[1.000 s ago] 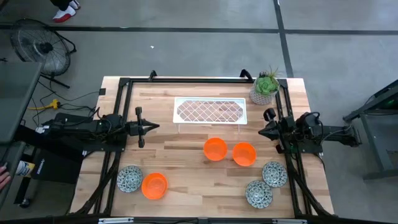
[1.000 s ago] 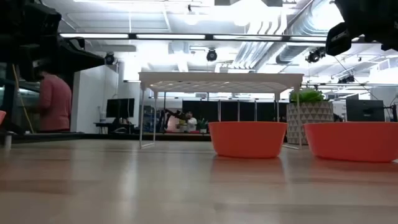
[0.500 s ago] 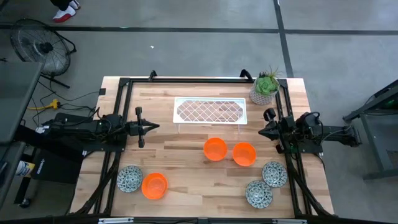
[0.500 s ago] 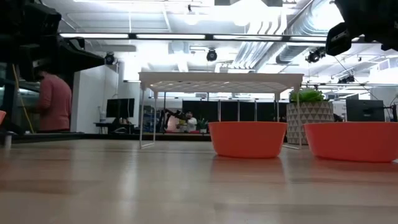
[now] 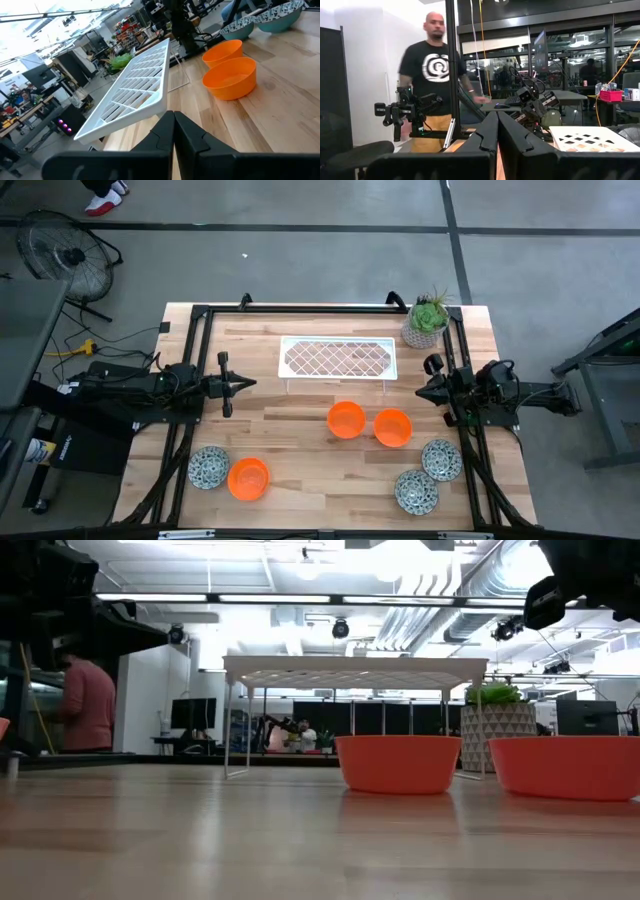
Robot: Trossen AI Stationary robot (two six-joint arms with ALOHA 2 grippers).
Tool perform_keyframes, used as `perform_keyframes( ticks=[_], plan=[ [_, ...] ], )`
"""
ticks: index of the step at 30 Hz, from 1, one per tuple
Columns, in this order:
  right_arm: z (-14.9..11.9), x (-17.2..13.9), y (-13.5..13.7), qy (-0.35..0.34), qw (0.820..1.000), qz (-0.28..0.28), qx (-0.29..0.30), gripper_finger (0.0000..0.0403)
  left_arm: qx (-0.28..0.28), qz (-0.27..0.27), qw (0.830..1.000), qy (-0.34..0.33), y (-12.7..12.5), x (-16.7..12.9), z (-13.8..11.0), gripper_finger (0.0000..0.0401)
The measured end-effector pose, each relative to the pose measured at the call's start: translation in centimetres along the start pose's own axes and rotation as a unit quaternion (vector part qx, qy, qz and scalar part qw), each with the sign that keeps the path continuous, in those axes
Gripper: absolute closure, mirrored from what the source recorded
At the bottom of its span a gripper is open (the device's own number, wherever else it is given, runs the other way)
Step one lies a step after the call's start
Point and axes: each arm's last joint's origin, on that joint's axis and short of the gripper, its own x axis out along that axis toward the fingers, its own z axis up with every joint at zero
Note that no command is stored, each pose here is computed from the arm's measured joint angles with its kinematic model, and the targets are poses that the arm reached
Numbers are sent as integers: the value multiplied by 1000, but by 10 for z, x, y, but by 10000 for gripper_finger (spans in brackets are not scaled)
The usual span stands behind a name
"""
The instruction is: Pick & Place Mini bowls
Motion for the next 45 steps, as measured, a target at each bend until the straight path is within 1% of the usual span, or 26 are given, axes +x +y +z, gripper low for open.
perform_keyframes(
  ticks=[36,42,45],
  plan=[
    [0,0,0,0,1000,0,0,402,0,0,1000,0,0,0,0,400],
    [0,0,0,0,1000,0,0,402,0,10,1000,2,1,0,0,400],
    [0,0,0,0,1000,0,0,402,-6,4,1000,1,0,0,0,400]
  ],
)
